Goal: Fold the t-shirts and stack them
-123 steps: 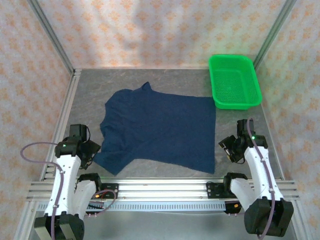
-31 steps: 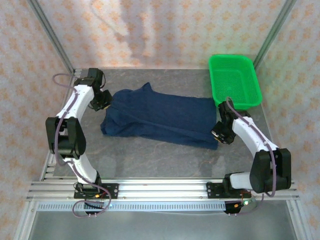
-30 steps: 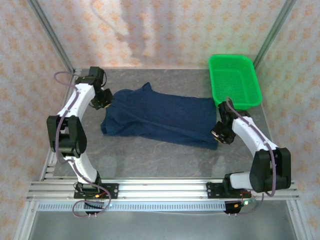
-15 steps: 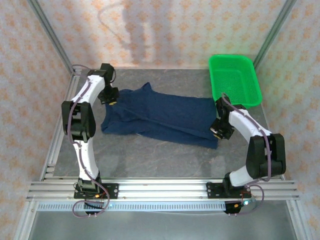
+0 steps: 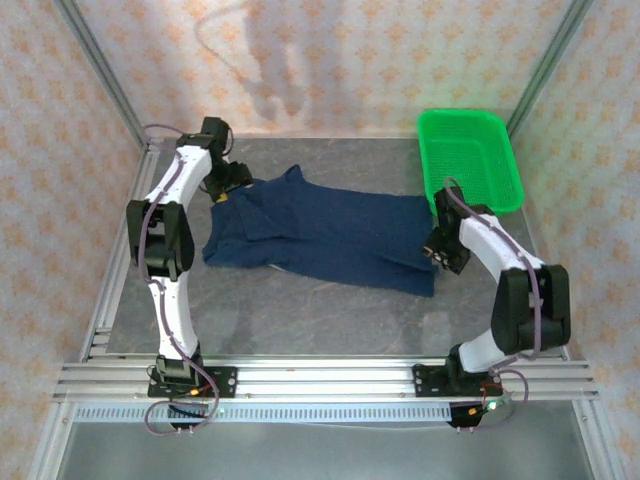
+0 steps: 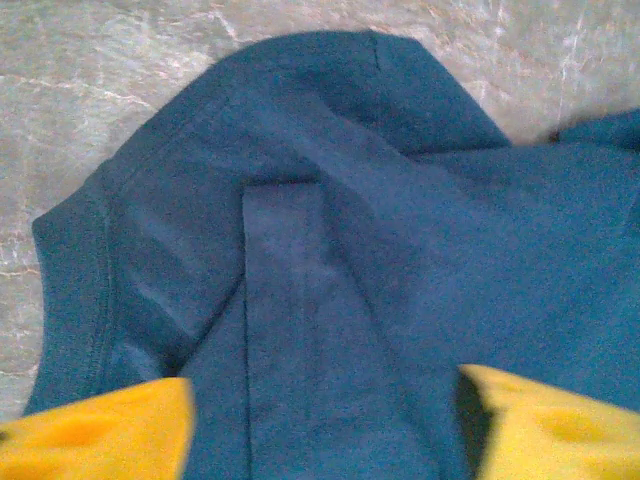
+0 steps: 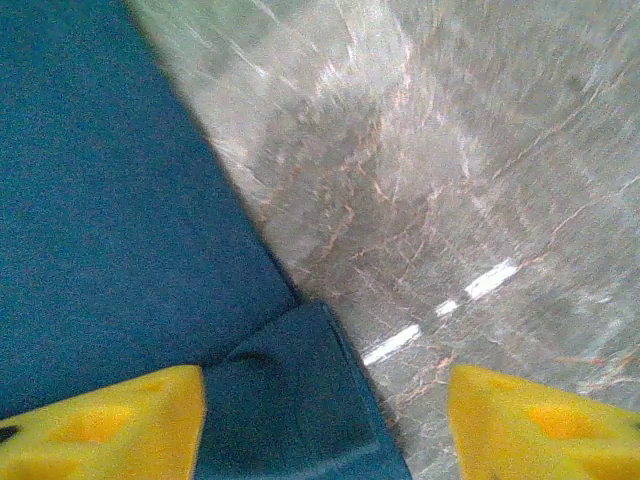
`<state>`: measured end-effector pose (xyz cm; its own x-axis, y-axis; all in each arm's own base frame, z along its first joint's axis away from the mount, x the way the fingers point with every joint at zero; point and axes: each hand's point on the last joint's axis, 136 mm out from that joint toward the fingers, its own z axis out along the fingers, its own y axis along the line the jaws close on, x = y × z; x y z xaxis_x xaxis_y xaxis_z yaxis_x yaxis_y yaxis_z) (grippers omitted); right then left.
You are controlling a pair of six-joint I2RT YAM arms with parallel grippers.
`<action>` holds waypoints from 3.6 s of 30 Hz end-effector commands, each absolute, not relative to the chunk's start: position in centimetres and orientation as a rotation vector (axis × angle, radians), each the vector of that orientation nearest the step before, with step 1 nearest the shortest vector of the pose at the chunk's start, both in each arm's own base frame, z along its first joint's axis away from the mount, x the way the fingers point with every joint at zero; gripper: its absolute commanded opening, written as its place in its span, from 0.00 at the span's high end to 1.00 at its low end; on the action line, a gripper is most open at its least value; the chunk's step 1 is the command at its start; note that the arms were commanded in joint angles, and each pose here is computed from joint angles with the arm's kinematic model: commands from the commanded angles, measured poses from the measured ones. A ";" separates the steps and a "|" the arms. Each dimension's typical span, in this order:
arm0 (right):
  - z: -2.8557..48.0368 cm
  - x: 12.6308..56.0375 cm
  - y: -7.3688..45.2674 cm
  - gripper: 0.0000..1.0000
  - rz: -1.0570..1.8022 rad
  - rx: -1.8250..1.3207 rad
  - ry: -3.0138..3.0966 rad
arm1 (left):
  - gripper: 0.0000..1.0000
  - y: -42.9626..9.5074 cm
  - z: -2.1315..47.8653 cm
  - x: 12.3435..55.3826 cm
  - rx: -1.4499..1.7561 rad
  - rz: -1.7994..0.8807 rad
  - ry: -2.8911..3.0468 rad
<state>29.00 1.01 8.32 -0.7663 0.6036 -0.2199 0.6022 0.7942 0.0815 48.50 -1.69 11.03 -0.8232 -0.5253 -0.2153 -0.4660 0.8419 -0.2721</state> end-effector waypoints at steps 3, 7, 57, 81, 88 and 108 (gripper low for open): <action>13.9 26.9 2.0 0.27 0.190 0.894 2.634 | 0.00 1.5 18.6 44.4 -0.962 -0.500 2.505; 12.9 22.9 4.3 0.27 0.402 0.959 2.675 | 0.00 0.6 16.9 37.1 -0.961 -0.497 2.630; 4.8 18.2 -0.2 1.00 -0.138 1.103 2.812 | 1.00 3.1 2.3 22.5 -1.133 -0.026 2.921; 20.1 25.9 10.9 0.14 0.614 0.482 2.579 | 0.27 -4.2 13.8 27.4 -1.095 -0.475 2.620; 20.8 25.6 15.2 0.09 0.772 0.265 2.548 | 0.46 -5.2 7.4 28.2 -1.291 -0.536 2.645; 20.4 24.3 15.7 0.08 0.825 0.239 2.538 | 0.60 -3.5 3.2 30.0 -1.341 -0.340 2.670</action>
